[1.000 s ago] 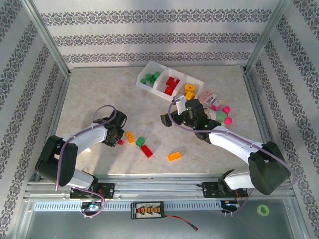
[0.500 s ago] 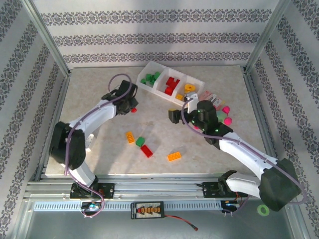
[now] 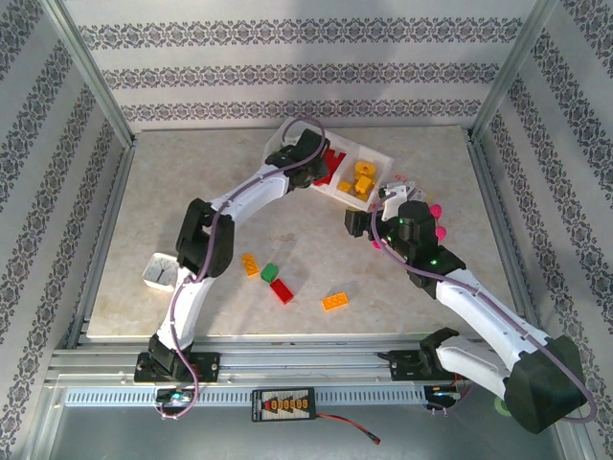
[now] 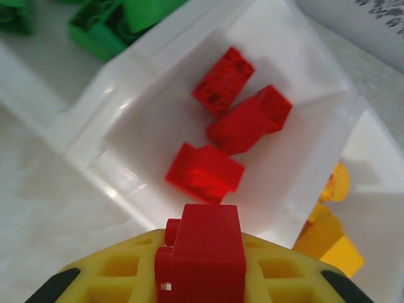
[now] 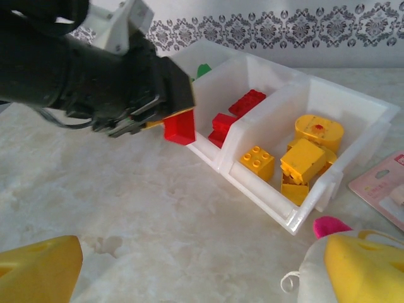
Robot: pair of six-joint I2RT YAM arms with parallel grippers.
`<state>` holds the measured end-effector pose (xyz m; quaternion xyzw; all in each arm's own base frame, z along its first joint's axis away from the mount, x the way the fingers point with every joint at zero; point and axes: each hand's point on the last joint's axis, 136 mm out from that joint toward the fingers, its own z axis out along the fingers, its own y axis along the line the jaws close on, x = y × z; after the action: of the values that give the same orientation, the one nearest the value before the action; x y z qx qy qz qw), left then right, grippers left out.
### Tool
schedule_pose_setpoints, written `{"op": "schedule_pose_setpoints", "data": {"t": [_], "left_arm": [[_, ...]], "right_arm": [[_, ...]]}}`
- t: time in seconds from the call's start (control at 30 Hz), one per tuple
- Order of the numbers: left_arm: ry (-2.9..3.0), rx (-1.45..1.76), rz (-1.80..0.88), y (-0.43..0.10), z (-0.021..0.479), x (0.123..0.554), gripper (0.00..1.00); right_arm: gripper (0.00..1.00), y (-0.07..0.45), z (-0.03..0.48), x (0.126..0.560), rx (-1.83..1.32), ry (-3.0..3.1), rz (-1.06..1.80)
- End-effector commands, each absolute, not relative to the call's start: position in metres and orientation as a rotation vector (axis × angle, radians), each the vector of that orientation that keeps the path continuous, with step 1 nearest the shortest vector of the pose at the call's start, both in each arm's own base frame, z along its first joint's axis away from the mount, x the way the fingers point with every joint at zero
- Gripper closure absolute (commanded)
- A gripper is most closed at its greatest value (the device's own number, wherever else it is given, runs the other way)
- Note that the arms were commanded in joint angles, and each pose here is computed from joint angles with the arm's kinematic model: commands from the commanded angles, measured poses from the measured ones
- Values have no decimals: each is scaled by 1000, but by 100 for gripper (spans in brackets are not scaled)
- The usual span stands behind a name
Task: Sort the legos into containers by color
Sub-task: Place the lego in the container.
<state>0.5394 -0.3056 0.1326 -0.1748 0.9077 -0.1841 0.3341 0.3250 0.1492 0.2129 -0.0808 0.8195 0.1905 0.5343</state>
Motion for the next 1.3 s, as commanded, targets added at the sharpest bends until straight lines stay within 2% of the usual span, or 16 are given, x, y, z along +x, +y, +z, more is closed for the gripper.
{"op": "schedule_pose_setpoints", "data": {"t": [0.0, 0.43, 0.63, 0.7, 0.8, 0.9, 1.1, 1.27], "left_arm": [[2363, -400, -416, -307, 135, 554, 89], [2253, -465, -466, -312, 130, 605, 89], [2167, -432, -504, -314, 133, 625, 82], [2143, -423, -509, -314, 138, 630, 75], [2111, -381, -529, -316, 152, 633, 50], [2089, -336, -544, -319, 171, 632, 33], [2069, -239, -541, -321, 206, 618, 15], [2087, -153, -526, -316, 223, 592, 10]], "right_arm": [[2, 140, 209, 323, -148, 1964, 439], [2, 142, 201, 325, -125, 1988, 453], [2, 143, 199, 326, -131, 1997, 456], [2, 143, 200, 326, -131, 1994, 457], [2, 143, 199, 325, -130, 1997, 459], [2, 147, 197, 324, -148, 2004, 479], [2, 157, 188, 326, -197, 2031, 475], [2, 176, 167, 322, -298, 2116, 463]]}}
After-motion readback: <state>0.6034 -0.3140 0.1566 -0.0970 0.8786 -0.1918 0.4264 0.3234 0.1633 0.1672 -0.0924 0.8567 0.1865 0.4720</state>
